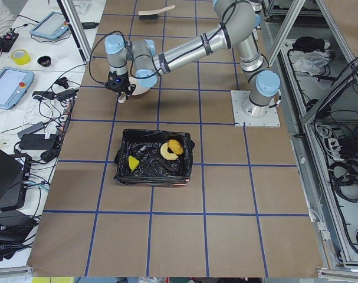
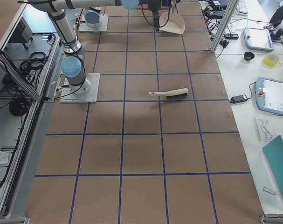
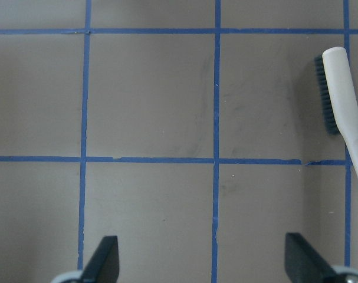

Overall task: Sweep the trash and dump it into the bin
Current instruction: 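Lower the dustpan back onto the table with the left gripper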

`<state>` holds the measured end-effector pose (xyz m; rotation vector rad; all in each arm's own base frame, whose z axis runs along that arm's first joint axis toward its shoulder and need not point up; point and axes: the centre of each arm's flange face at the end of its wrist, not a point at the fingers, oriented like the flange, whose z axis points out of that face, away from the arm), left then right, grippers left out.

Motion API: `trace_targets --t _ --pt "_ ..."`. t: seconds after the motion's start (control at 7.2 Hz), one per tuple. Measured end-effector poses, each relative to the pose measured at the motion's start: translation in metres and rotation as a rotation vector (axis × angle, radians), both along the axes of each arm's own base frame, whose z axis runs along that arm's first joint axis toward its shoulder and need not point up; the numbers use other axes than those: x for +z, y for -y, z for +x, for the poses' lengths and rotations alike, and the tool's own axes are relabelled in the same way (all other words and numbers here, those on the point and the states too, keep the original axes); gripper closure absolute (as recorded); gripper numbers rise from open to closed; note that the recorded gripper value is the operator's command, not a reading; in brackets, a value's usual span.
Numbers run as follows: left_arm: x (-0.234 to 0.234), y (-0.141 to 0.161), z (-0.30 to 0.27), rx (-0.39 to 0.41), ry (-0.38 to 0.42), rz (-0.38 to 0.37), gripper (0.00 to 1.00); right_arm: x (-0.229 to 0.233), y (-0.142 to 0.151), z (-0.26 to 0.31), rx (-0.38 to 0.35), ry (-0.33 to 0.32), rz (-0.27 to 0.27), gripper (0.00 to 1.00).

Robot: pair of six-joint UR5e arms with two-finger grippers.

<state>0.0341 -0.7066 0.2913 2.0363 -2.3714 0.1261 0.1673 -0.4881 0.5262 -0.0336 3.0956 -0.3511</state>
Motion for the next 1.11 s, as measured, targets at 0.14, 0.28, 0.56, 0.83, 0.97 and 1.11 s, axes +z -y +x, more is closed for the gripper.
trace_targets --t 0.14,0.28,0.56,0.83,0.97,1.11 --pt "-0.005 -0.001 0.0 -0.013 -0.002 0.007 0.97 0.001 0.001 0.001 0.002 0.006 -0.011 0.0" --pt "-0.007 0.0 0.0 -0.042 -0.001 0.011 0.93 0.0 0.002 0.003 0.004 0.01 -0.015 0.0" --pt "-0.007 0.005 0.0 -0.11 0.002 -0.026 0.92 -0.002 0.002 0.003 0.005 0.004 -0.004 0.0" --pt "-0.011 0.01 -0.002 -0.14 -0.02 -0.059 0.86 -0.005 0.002 0.004 0.008 0.005 0.007 0.0" --pt "-0.014 0.01 -0.002 -0.14 -0.025 -0.059 0.86 -0.006 0.002 0.005 0.01 0.006 0.013 0.0" --pt "-0.017 0.01 -0.002 -0.125 -0.029 -0.057 0.83 -0.008 0.001 0.005 0.011 0.003 0.018 0.0"
